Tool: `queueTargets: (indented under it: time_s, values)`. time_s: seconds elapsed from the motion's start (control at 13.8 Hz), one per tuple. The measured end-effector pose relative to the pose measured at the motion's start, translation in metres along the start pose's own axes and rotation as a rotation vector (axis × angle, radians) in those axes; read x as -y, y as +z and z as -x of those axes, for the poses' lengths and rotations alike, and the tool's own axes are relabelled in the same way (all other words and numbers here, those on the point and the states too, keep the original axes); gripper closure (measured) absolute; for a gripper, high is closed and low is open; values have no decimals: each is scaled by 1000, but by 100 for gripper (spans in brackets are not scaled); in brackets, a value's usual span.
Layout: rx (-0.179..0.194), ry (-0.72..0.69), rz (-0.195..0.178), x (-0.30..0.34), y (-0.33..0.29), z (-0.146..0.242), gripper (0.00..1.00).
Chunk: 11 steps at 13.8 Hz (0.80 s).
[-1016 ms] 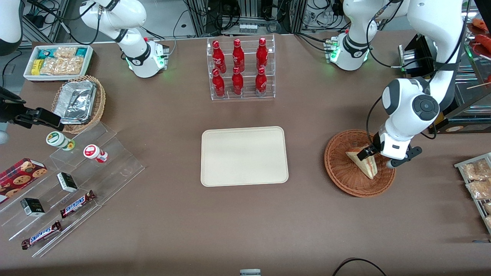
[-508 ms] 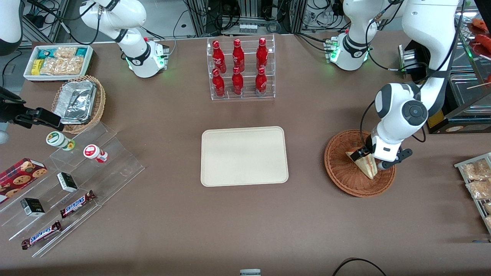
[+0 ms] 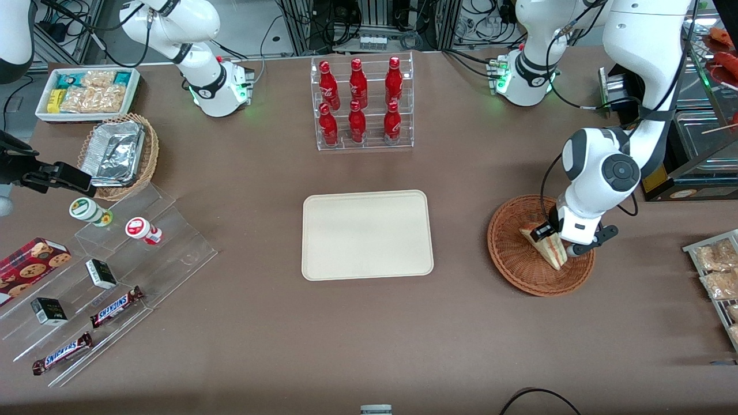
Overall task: Place sandwich from basket to tray
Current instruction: 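Lower the left gripper and close it on the sandwich, then lift the sandwich and carry it over the cream tray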
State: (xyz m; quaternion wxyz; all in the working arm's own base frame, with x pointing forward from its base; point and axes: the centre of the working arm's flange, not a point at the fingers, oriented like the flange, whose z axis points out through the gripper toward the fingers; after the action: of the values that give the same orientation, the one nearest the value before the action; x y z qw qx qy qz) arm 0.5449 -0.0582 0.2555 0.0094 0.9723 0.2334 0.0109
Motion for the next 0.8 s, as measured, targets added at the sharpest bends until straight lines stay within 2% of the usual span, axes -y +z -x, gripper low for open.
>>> queueTargets:
  time_s: [0.15,0.22,0.51,0.65,0.8]
  values:
    - [6,-1,-6,1,-5,0,74]
    - [15,0,-12,1,-13,0,78]
    - [51,17,-44,-16,-105,-12,78]
    - [40,63,-35,-48,-158,-10,85]
    - [26,128,-20,-88,-186,5,85]
